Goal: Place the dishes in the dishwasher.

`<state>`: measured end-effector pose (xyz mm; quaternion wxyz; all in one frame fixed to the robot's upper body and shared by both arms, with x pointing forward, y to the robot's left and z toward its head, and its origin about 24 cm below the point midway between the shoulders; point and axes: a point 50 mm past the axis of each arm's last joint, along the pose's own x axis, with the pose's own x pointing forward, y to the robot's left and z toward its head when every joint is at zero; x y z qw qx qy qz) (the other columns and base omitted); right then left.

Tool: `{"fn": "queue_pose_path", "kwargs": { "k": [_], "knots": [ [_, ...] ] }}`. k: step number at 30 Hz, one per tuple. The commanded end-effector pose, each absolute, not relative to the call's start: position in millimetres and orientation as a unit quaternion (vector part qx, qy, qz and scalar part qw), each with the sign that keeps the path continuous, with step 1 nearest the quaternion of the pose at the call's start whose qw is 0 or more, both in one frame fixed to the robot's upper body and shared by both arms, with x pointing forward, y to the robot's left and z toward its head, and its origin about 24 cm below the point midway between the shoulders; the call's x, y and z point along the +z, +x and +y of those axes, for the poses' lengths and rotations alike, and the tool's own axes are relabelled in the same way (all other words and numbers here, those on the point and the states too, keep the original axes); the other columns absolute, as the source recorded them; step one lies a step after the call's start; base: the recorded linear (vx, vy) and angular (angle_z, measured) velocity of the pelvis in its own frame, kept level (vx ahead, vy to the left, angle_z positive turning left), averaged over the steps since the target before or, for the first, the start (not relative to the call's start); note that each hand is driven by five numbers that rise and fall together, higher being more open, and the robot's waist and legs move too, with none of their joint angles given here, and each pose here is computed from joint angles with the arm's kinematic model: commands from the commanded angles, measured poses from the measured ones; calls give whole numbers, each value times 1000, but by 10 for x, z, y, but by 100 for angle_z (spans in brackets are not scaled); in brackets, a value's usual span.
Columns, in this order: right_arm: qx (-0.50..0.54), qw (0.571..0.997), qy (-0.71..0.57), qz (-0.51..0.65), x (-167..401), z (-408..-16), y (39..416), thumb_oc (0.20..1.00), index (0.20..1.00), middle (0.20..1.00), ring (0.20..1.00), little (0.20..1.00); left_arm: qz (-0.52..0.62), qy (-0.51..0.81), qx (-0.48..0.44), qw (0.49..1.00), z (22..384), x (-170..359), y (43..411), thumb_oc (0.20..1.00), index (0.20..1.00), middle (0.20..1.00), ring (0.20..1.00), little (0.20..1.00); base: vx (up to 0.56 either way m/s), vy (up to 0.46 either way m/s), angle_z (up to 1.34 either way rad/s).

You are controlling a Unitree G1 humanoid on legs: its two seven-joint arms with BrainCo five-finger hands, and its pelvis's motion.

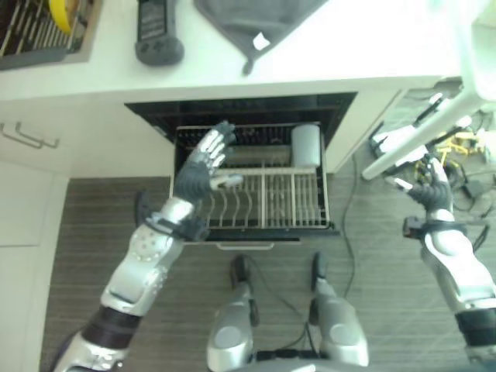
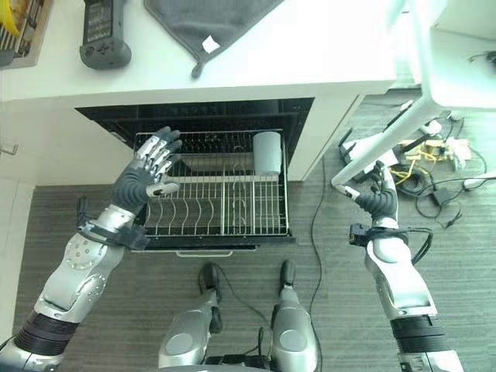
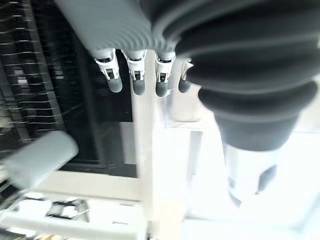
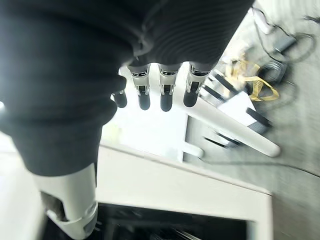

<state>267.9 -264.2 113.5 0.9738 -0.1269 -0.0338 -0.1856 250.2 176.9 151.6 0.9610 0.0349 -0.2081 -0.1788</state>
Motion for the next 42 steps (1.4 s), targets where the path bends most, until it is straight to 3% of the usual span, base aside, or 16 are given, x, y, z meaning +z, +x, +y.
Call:
{"fn": "queue_pose_path", "kwargs": {
  "k": [1,9,14,23,26,31,36,42],
  "knots": [
    [-186,969,-136,-91,1296,-2637,2635,1000,1000,1000,1000,1000,-266,42,-145,952,1890,1620,2440,1000,1000,1000,1000,1000,142,-155,6],
    [-202,962,-156,-95,1305,-2730,2390,1000,1000,1000,1000,1000,-243,-14,-68,968,2265,1460,2186,1000,1000,1000,1000,1000,110,-118,16],
    [-239,950,-172,-100,1391,-2928,2361,1000,1000,1000,1000,1000,-232,-29,-86,969,2194,1368,2159,1000,1000,1000,1000,1000,2,266,49],
    [-233,935,-224,-146,1879,-2975,2644,1000,1000,1000,1000,1000,-267,-59,-43,961,2274,1377,2190,1000,1000,1000,1000,1000,-145,876,-40],
    [-259,930,-211,-154,1743,-3113,2446,1000,1000,1000,1000,1000,-247,-25,-93,964,2326,1494,2343,1000,1000,1000,1000,1000,-115,577,14],
    [-243,937,-187,-167,1790,-3051,2404,1000,1000,1000,1000,1000,-224,-33,-77,971,2547,1481,2181,1000,1000,1000,1000,1000,-101,496,-24],
    [-229,941,-172,-178,1779,-2830,2464,1000,1000,1000,1000,1000,-206,-49,-81,974,2453,1396,2201,1000,1000,1000,1000,1000,-40,304,-37],
    [-265,941,-139,-156,1597,-3009,2225,1000,1000,1000,1000,1000,-199,-66,-117,971,2224,1353,2322,1000,1000,1000,1000,1000,93,34,53]
  ]
}}
